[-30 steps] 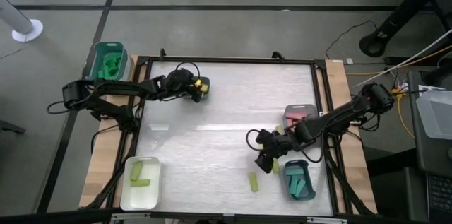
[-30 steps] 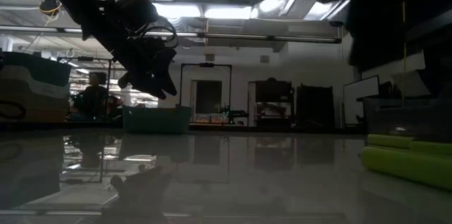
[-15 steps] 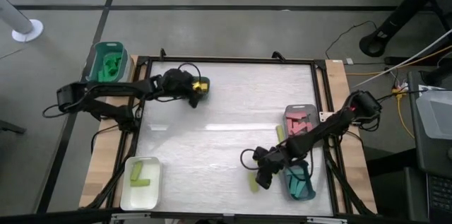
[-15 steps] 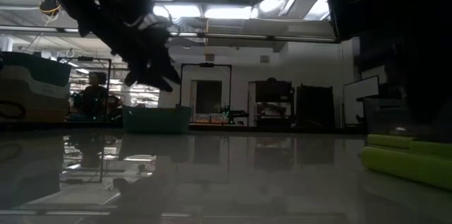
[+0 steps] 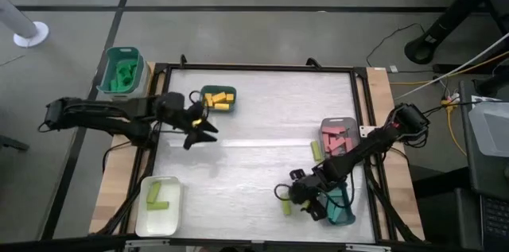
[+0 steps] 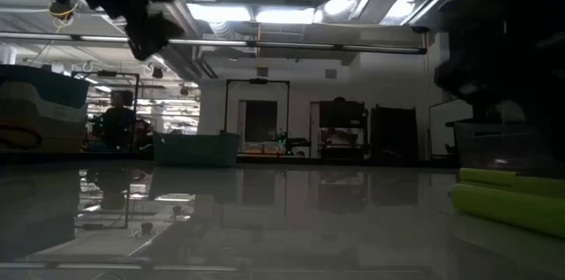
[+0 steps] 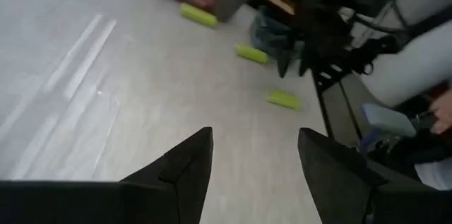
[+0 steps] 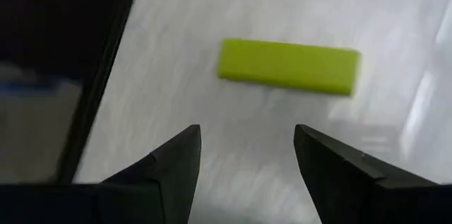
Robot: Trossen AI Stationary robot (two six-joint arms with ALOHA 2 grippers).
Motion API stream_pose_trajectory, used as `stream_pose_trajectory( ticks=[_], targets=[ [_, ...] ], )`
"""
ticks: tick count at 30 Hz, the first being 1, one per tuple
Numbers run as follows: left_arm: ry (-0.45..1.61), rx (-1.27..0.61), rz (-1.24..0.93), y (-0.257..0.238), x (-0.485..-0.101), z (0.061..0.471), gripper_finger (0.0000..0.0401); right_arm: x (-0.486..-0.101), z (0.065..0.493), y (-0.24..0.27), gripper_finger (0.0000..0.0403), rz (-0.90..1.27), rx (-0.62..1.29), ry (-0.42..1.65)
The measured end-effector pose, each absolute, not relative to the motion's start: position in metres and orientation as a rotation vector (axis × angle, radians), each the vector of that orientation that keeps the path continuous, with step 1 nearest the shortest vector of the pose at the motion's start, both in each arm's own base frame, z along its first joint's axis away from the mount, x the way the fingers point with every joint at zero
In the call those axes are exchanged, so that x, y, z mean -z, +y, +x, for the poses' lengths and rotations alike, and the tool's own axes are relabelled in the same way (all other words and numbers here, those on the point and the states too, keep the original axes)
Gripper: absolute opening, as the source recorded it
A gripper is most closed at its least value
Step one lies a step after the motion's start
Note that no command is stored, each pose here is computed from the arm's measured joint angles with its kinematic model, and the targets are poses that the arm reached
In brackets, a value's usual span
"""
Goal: Sort blocks
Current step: Put the green block into the white bin
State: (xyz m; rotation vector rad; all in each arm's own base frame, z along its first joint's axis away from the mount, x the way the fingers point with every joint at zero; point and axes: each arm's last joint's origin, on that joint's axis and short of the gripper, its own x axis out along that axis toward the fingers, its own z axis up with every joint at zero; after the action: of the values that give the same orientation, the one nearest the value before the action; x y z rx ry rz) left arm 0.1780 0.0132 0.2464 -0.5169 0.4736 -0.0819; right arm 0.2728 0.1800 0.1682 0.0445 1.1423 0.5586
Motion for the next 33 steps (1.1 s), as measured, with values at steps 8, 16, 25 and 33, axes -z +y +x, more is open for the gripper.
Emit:
stream_pose_trajectory(
  ticks=[8,16,25,33],
  targets=[
    [0.457,0.057,-0.434,-0.013,-0.250,0.175,0.0195,-0.169,0.265,0.197,0.0229,-0.541,-0.797,0.899],
    [0.479,0.017,-0.397,-0.020,-0.246,0.173,0.0195,-0.166,0.275,0.192,0.0229,-0.829,-0.767,0.788],
    [0.484,0.010,-0.390,-0.022,-0.246,0.174,0.0195,-0.146,0.287,0.190,0.0229,-0.855,-0.861,0.768],
    [0.500,0.003,-0.387,-0.022,-0.243,0.177,0.0195,-0.132,0.295,0.190,0.0229,-0.847,-0.880,0.756]
  ],
)
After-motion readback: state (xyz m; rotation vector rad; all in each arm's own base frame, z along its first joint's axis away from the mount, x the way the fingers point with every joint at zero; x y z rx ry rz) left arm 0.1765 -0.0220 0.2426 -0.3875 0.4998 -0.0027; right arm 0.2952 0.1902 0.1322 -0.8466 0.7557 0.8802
